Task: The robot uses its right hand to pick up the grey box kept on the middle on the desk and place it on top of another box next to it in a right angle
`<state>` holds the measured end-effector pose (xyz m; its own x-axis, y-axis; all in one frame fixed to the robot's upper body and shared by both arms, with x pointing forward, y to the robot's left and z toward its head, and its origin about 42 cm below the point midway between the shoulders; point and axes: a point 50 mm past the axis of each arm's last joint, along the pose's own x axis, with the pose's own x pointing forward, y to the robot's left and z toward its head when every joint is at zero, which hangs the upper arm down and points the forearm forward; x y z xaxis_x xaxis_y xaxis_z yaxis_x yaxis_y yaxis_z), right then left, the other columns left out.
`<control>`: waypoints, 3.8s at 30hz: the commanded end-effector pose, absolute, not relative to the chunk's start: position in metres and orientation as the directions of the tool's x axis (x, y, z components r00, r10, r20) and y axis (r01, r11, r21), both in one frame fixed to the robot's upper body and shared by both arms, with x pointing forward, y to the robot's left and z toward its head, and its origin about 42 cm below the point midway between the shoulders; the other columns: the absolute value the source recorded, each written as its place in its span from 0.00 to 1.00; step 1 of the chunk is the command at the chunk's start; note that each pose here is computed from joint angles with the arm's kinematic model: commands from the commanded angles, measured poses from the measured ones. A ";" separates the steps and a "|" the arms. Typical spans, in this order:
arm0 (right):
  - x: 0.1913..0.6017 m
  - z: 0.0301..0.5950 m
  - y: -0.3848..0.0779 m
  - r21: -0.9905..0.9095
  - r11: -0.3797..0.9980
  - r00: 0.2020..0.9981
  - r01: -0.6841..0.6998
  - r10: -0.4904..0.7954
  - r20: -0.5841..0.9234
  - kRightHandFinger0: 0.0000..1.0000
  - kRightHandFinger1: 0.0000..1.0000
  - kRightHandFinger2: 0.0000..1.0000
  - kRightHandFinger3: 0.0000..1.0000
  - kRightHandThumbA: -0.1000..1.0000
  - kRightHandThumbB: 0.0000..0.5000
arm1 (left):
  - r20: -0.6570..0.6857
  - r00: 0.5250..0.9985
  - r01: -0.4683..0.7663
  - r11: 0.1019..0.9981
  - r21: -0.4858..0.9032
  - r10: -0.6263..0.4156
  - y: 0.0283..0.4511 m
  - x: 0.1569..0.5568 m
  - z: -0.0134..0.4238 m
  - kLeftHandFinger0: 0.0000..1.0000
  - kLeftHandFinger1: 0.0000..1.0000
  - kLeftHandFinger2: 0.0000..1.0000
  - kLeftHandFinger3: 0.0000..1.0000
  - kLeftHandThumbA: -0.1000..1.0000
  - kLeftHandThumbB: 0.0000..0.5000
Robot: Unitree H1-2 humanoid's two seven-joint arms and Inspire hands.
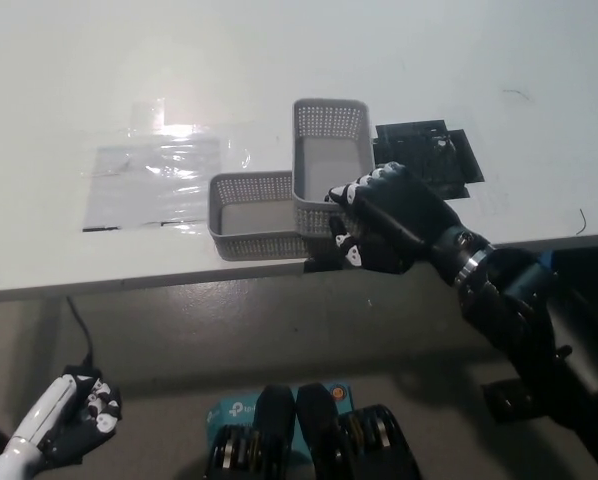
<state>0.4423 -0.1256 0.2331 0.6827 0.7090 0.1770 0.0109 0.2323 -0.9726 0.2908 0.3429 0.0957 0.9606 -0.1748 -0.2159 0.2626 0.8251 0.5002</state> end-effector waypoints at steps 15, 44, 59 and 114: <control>0.439 0.275 -0.117 -0.983 0.154 0.648 0.100 0.740 0.182 0.00 0.00 0.00 1.00 0.77 0.92 | -0.174 0.966 0.254 0.804 0.538 -0.189 0.351 0.294 0.106 0.00 0.00 0.14 0.30 1.00 1.00; 0.431 0.299 -0.121 -0.977 -0.209 0.770 -0.038 0.618 -0.162 1.00 1.00 1.00 1.00 1.00 1.00 | -0.180 0.968 0.245 0.823 0.513 -0.177 0.352 0.291 0.105 0.00 0.00 0.09 0.28 1.00 1.00; 0.428 0.304 -0.120 -0.990 -0.138 0.776 -0.017 0.623 -0.100 1.00 1.00 1.00 1.00 1.00 1.00 | -0.195 0.964 0.257 0.825 0.503 -0.181 0.354 0.278 0.094 0.00 0.00 0.08 0.27 1.00 1.00; 0.304 0.356 -0.240 -0.956 0.281 0.897 0.083 0.398 0.195 0.98 1.00 1.00 1.00 1.00 0.82 | -0.217 0.961 0.258 0.842 0.474 -0.172 0.353 0.273 0.082 0.00 0.00 0.07 0.27 1.00 1.00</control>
